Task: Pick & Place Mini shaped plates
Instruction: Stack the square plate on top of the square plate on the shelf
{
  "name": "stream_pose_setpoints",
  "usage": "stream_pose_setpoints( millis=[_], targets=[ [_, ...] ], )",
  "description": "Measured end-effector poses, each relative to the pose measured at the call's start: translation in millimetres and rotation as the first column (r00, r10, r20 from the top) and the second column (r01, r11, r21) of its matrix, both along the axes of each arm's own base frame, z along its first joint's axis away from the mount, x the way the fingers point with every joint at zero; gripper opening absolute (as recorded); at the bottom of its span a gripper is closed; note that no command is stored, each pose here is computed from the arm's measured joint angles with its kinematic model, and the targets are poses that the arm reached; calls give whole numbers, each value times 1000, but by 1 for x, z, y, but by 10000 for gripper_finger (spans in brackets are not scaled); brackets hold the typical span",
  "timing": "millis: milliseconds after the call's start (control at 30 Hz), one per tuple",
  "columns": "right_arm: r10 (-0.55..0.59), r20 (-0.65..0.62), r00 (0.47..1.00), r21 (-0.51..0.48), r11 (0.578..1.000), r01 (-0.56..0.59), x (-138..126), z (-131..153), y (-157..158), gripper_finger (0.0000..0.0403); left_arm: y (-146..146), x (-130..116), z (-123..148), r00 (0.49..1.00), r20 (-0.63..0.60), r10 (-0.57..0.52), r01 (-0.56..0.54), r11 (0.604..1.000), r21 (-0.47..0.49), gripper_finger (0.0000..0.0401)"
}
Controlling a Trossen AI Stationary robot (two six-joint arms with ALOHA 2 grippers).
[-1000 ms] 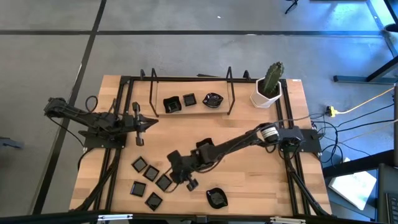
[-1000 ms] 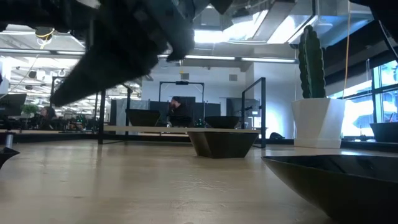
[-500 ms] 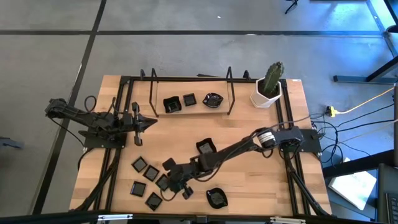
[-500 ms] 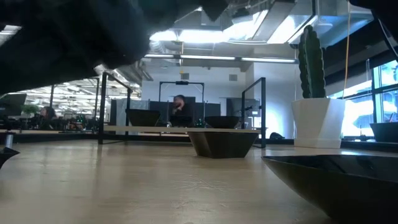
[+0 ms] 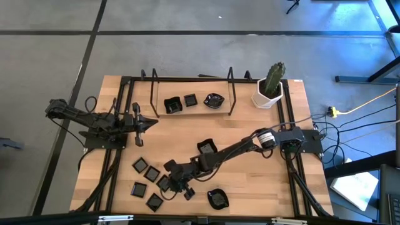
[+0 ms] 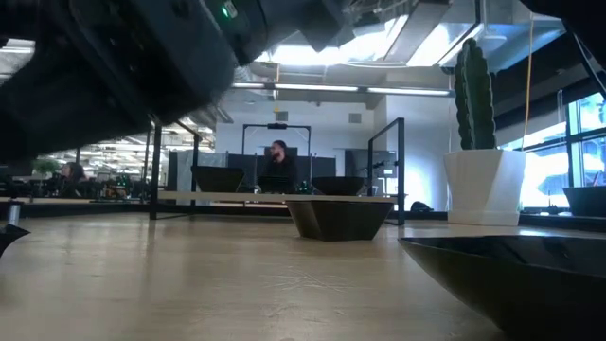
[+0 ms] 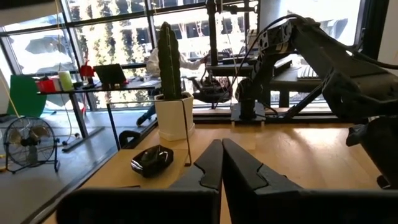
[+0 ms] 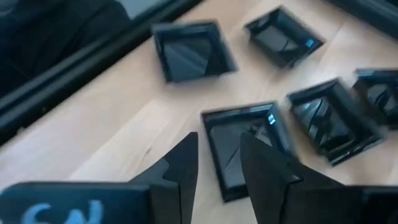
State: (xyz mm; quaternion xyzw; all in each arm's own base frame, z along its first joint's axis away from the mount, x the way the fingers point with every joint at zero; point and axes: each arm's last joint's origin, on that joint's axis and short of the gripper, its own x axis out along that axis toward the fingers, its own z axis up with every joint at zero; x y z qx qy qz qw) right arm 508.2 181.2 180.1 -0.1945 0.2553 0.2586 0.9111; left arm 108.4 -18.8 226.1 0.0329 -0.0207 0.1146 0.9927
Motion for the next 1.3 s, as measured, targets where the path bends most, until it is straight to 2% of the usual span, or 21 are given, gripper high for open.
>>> stream_pose_setpoints(
  millis=[567, 900, 1033, 1200, 1300],
  targets=[
    [14, -29, 999, -35, 999, -15, 5, -32, 2, 118, 0, 0, -1, 1000, -6, 1, -1, 1000, 2, 3],
    [-20, -16, 1000, -56, 998, 19, 7, -34, -1, 117, 0, 0, -1, 1000, -6, -1, 1, 1000, 2, 7],
    [-58, -6, 998, -80, 995, 58, 7, -34, -2, 91, 0, 0, -1, 1000, -3, -2, 2, 1000, -14, 2],
    [-91, -11, 996, -49, 995, 91, 8, -34, -3, 20, 0, 0, -1, 1000, -1, -3, 3, 1000, -21, 5],
    [-97, -1, 995, -59, 994, 97, 8, -33, -3, 11, 0, 0, -1, 1000, -1, -3, 3, 1000, -21, 9]
  ],
)
